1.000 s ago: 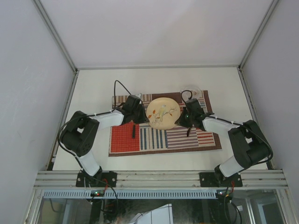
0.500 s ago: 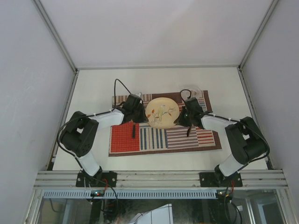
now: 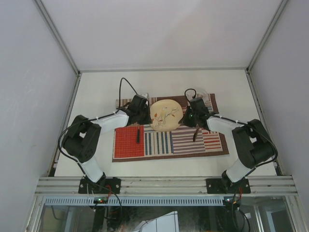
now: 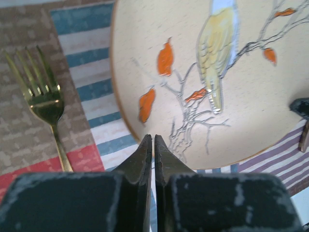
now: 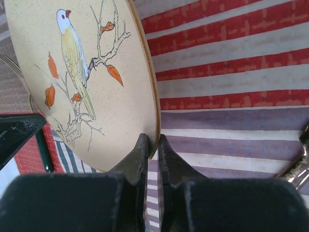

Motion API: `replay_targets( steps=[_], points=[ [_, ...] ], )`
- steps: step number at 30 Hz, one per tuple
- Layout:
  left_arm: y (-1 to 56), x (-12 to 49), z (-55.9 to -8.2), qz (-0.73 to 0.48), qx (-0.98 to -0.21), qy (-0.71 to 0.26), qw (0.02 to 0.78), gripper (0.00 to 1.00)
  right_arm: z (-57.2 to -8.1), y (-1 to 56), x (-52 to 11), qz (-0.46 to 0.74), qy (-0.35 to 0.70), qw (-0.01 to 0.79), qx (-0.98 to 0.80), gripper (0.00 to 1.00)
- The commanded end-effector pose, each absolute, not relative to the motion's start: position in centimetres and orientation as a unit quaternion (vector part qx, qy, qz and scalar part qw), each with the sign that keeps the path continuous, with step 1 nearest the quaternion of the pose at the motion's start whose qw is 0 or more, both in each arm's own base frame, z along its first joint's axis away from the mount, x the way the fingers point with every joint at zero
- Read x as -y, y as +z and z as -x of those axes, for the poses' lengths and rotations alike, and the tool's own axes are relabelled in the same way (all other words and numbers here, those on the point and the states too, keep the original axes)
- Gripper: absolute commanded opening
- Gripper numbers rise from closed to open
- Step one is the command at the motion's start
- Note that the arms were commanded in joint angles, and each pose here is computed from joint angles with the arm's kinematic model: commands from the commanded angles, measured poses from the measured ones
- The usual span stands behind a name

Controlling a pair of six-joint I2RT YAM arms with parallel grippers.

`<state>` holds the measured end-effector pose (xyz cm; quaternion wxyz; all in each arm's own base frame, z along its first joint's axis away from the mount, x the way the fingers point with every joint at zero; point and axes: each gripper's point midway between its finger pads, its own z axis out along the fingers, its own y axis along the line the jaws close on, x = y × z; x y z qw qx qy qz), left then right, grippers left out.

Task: Set the dinner table for one person
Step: Place the plate on the napkin.

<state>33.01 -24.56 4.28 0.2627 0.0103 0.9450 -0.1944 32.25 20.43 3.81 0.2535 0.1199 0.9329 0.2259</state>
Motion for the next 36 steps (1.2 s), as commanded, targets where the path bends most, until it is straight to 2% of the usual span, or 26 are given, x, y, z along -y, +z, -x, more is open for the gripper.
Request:
replay_targets(
  steps=[1, 17, 21, 36],
  points=[
    [9.4, 27.1, -36.3, -0.035, -0.91, -0.231, 0.342, 0.06, -33.2, 5.5, -22.0, -0.073, 0.248, 0.279, -0.925, 0.03],
    [10.2, 26.5, -36.2, -0.027, -0.904, -0.23, 0.36, 0.08, -32.8, 4.3, -20.9, -0.077, 0.216, 0.271, -0.935, 0.06],
    [11.1, 25.9, -36.1, -0.023, -0.899, -0.224, 0.376, 0.08, -32.7, 4.3, -20.6, -0.076, 0.208, 0.273, -0.936, 0.12],
    [13.5, 24.7, -35.2, -0.018, -0.887, -0.226, 0.403, 0.08, -32.5, 3.8, -18.8, -0.08, 0.167, 0.276, -0.943, 0.24]
  ],
)
